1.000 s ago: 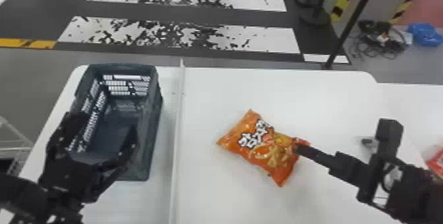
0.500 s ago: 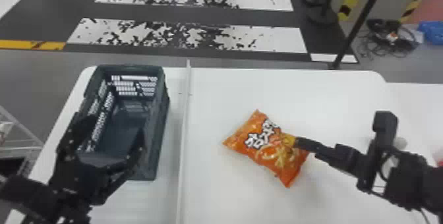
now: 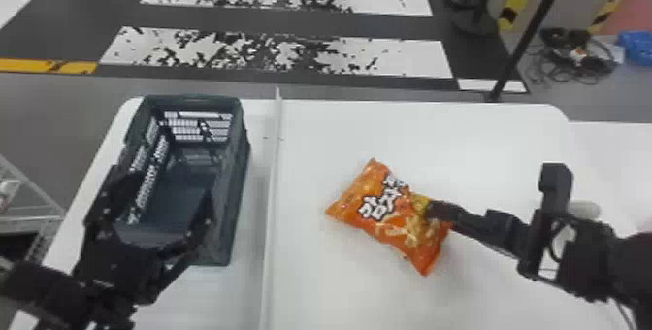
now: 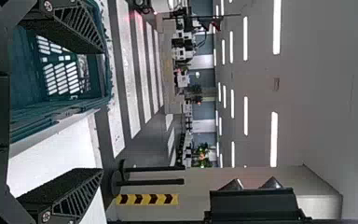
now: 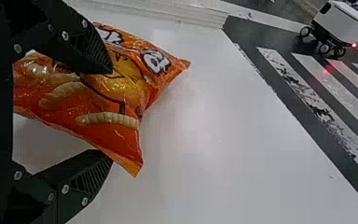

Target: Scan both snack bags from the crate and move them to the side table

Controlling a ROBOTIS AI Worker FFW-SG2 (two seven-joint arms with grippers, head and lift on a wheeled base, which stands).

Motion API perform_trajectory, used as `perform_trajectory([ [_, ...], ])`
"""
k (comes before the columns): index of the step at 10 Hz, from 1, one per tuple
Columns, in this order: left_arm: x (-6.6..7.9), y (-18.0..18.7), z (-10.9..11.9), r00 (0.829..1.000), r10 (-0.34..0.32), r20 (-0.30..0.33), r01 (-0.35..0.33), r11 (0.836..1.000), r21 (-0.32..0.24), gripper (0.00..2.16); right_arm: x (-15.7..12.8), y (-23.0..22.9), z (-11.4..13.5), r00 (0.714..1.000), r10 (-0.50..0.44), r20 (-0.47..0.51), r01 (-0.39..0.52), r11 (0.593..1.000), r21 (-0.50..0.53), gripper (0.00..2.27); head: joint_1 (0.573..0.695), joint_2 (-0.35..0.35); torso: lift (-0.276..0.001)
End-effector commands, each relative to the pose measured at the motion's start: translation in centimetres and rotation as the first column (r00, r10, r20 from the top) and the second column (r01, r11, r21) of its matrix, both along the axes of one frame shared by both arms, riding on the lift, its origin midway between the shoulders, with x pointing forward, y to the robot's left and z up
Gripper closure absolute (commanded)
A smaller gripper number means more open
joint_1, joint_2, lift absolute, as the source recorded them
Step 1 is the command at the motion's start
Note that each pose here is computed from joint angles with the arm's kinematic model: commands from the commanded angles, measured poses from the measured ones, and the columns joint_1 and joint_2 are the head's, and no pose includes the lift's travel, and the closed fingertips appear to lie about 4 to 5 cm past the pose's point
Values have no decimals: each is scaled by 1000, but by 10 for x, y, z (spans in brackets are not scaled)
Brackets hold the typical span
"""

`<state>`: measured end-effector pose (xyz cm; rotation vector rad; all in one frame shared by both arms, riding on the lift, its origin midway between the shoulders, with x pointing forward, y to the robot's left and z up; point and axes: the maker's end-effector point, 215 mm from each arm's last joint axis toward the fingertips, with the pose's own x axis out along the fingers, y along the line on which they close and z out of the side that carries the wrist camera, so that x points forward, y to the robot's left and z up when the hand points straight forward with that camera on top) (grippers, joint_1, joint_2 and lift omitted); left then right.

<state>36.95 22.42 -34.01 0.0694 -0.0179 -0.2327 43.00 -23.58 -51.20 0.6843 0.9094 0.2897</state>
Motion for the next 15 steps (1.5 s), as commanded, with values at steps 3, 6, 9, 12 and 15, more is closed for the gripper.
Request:
perform_trajectory([
  [3,-2,3,-2,1000,5,5,-5,1000,2,97,-6,-9,-11,999,9,-50,-11,999,-30,2246,695,-21,-75],
  [6,-2,4,-3,1000,8,6,-8,1000,1,97,-8,-14,0,1000,-18,-24,18,1000,1,2250,695,-23,-75],
  [9,-2,6,-5,1000,16,3,-16,1000,0,97,17,-57,44,988,-78,133,100,980,-171,2250,695,-50,-75],
  [12,-2,6,-6,1000,18,2,-18,1000,0,100,52,-102,83,944,-14,329,201,817,-541,2250,695,-120,-75],
  [15,-2,7,-6,1000,20,2,-20,1000,-3,100,73,-85,120,853,205,480,308,545,-780,2250,695,-143,-75],
])
